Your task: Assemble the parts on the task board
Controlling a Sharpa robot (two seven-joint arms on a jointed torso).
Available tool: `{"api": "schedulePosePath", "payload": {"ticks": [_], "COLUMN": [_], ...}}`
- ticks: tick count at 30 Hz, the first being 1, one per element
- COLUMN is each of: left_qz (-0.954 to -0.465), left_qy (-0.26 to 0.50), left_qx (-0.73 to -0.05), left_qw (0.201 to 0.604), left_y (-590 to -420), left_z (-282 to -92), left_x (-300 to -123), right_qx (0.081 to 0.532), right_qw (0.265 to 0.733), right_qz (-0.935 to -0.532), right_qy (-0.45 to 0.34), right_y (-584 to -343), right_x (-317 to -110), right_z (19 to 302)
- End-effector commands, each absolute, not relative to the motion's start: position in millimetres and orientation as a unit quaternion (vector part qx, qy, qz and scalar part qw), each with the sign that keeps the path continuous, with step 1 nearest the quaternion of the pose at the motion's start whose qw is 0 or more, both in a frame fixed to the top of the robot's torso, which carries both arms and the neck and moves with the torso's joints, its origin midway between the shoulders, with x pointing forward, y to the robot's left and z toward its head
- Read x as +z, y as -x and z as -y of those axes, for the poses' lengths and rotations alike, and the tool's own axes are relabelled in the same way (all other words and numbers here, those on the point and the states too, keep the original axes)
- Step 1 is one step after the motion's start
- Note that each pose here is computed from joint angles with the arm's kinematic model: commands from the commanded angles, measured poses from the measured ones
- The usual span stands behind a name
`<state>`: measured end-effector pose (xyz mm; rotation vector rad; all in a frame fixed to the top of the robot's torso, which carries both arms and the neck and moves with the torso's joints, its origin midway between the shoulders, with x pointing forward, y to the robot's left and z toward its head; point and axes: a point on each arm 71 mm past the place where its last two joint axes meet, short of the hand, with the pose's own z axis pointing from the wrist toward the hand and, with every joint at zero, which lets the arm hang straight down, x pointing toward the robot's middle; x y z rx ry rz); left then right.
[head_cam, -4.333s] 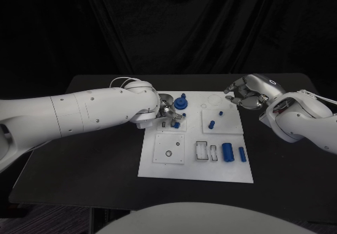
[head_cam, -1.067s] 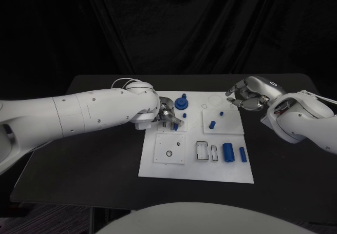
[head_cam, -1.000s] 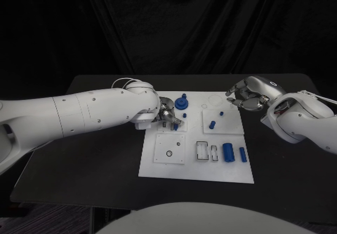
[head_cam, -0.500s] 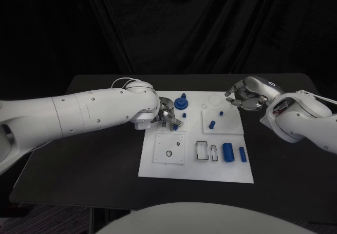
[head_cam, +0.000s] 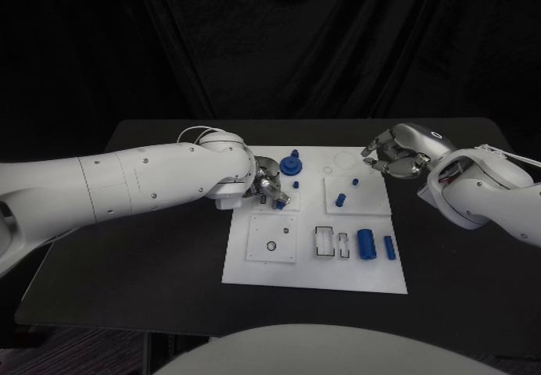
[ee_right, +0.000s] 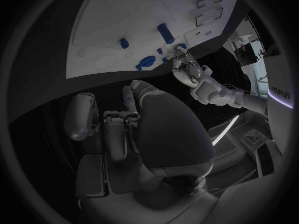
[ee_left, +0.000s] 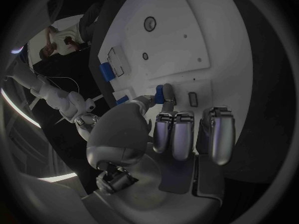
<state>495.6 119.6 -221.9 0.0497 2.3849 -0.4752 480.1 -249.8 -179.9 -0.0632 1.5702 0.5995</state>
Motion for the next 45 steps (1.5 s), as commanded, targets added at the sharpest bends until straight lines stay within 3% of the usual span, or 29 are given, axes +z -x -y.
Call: {"api": "schedulePosePath", "payload": {"ticks": [1, 10, 20, 28, 39, 45], "left_qz": [-0.907, -0.862, -0.771, -0.713, -0.709, -0.705], "left_qy": [-0.005, 0.048, 0.079, 0.064, 0.066, 0.06], "left_qx": [-0.202, -0.247, -0.315, -0.345, -0.344, -0.348], "left_qw": [0.369, 0.441, 0.547, 0.607, 0.612, 0.615], "left_y": [-495.4, -491.4, -483.0, -467.9, -455.3, -451.3], "left_z": [-123.6, -146.2, -167.4, -169.9, -166.1, -161.9], "left_x": [-221.8, -209.4, -191.7, -210.3, -255.5, -269.7], "right_qx": [0.257, 0.256, 0.255, 0.256, 0.255, 0.256], "right_qw": [0.663, 0.661, 0.66, 0.659, 0.66, 0.66], "right_qz": [-0.703, -0.705, -0.707, -0.707, -0.707, -0.707], "right_qy": [0.022, 0.017, 0.014, 0.013, 0.009, 0.008], "right_y": [-480, -480, -480, -479, -477, -477], "right_x": [-182, -183, -185, -187, -187, -187], "right_z": [252, 254, 256, 256, 259, 259]}}
